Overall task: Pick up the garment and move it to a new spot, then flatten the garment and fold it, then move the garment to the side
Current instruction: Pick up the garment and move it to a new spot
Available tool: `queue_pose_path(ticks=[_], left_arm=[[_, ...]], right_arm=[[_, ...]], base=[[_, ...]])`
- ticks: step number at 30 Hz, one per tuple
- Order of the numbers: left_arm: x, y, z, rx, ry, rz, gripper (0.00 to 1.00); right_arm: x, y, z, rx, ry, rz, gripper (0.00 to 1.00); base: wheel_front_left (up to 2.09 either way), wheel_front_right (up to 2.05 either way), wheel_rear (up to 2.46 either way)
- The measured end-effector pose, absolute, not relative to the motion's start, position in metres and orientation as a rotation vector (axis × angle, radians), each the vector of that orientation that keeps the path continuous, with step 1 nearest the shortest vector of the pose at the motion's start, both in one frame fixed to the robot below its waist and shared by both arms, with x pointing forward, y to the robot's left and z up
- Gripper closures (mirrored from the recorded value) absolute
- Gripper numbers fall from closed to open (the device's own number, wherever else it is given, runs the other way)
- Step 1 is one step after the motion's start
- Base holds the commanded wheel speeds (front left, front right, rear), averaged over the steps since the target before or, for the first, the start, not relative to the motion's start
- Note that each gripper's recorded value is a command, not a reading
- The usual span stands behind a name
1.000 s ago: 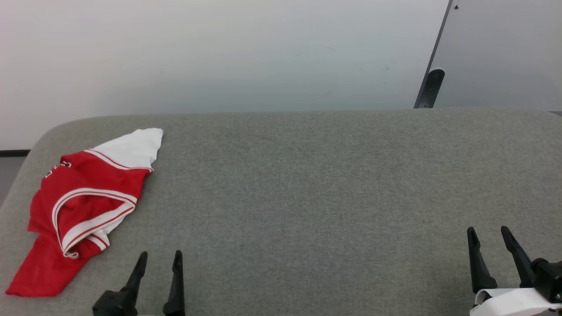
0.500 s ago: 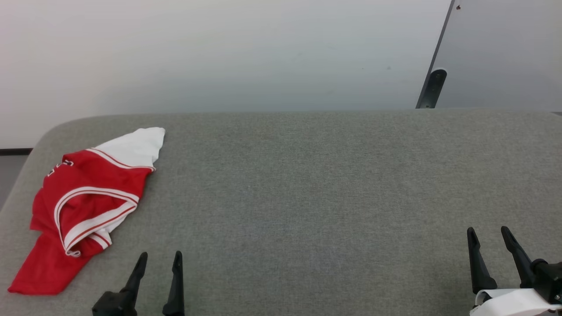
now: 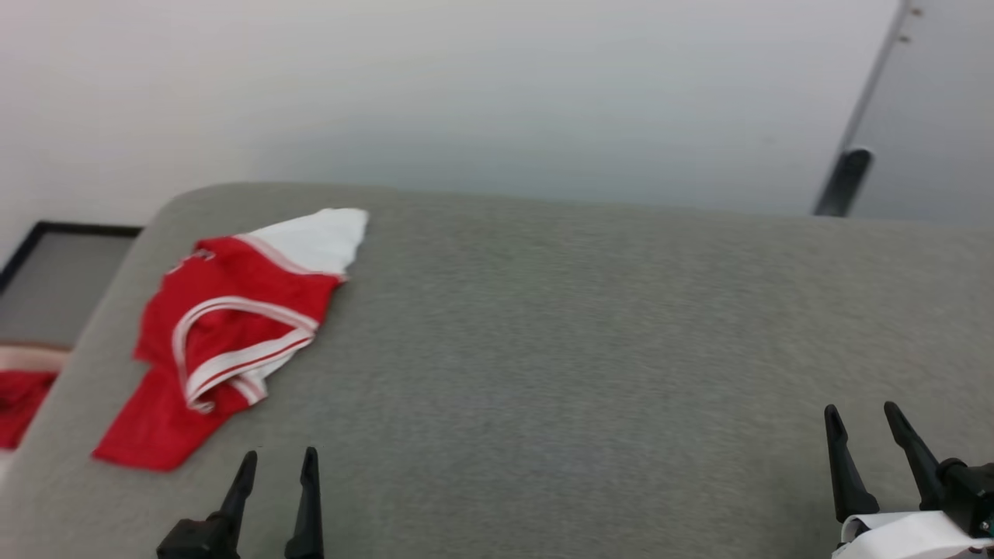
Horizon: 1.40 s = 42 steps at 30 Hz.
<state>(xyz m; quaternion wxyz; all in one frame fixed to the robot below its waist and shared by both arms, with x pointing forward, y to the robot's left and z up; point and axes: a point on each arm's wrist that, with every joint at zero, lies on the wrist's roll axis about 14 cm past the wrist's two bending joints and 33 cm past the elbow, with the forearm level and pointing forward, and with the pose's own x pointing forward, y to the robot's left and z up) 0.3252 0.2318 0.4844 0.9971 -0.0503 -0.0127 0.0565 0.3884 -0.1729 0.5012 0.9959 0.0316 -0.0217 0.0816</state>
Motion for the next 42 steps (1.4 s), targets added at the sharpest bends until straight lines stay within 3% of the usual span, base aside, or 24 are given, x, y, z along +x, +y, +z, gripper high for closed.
queue_pose_path(ticks=[12,19,25,35,42], left_arm=[[0.257,0.293,0.482,-0.109,-0.034,0.364,0.00],[0.202,0.333,0.488,-0.147,-0.073,0.600,0.00],[0.175,0.344,0.488,-0.168,-0.067,0.730,0.00],[0.173,0.338,0.491,-0.180,-0.067,0.751,0.00],[0.218,0.338,0.522,-0.104,-0.153,0.586,0.00]], right_arm=[[0.414,-0.078,0.498,0.065,-0.020,0.429,0.00],[0.425,0.018,0.515,0.036,-0.041,0.702,0.00],[0.427,0.067,0.504,0.039,-0.004,0.850,0.00],[0.431,0.075,0.491,0.051,0.024,0.888,0.00],[0.432,0.049,0.485,0.070,0.034,0.814,0.00]], base=[[0.00,0.00,0.00],[0.00,0.00,0.00],[-0.02,-0.02,-0.02],[-0.08,-0.08,-0.08],[0.00,0.00,0.00]])
